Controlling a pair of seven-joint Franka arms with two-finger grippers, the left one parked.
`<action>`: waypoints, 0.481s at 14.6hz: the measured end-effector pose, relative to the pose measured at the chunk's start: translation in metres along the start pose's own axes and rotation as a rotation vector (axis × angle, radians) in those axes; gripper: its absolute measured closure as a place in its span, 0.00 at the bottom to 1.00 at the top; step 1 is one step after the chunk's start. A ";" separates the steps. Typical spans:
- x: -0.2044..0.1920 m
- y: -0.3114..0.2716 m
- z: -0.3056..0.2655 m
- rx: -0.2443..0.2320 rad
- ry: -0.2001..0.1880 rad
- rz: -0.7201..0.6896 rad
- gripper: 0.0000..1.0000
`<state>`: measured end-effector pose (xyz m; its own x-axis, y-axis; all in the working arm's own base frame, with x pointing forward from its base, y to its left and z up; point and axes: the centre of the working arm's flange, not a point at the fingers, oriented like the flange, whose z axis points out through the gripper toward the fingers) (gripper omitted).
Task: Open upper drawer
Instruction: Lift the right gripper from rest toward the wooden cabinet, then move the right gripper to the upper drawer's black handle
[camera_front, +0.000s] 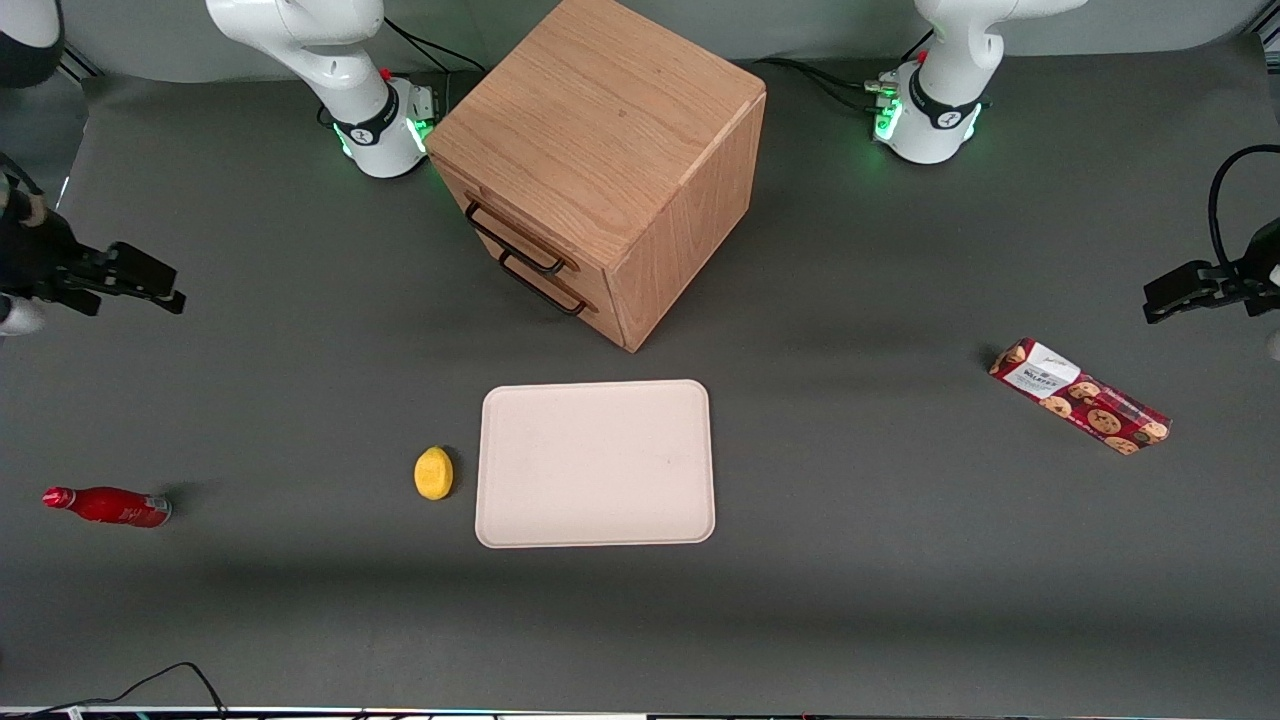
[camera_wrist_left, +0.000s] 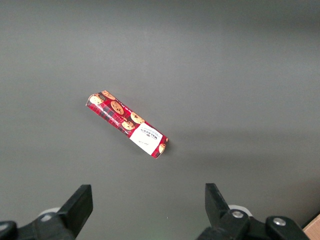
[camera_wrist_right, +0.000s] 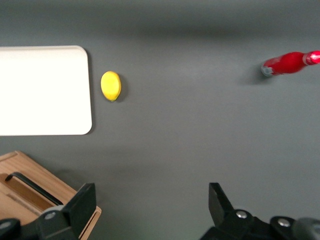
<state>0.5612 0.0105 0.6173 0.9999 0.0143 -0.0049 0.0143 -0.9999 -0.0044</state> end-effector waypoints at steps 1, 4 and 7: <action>0.001 -0.009 0.004 0.000 -0.013 -0.045 0.00; -0.003 -0.032 0.010 0.005 -0.054 -0.222 0.00; -0.008 -0.070 0.013 0.048 -0.075 -0.394 0.00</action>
<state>0.5523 0.0800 0.6044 0.9148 0.3985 -0.0662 0.3944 -0.9165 -0.0674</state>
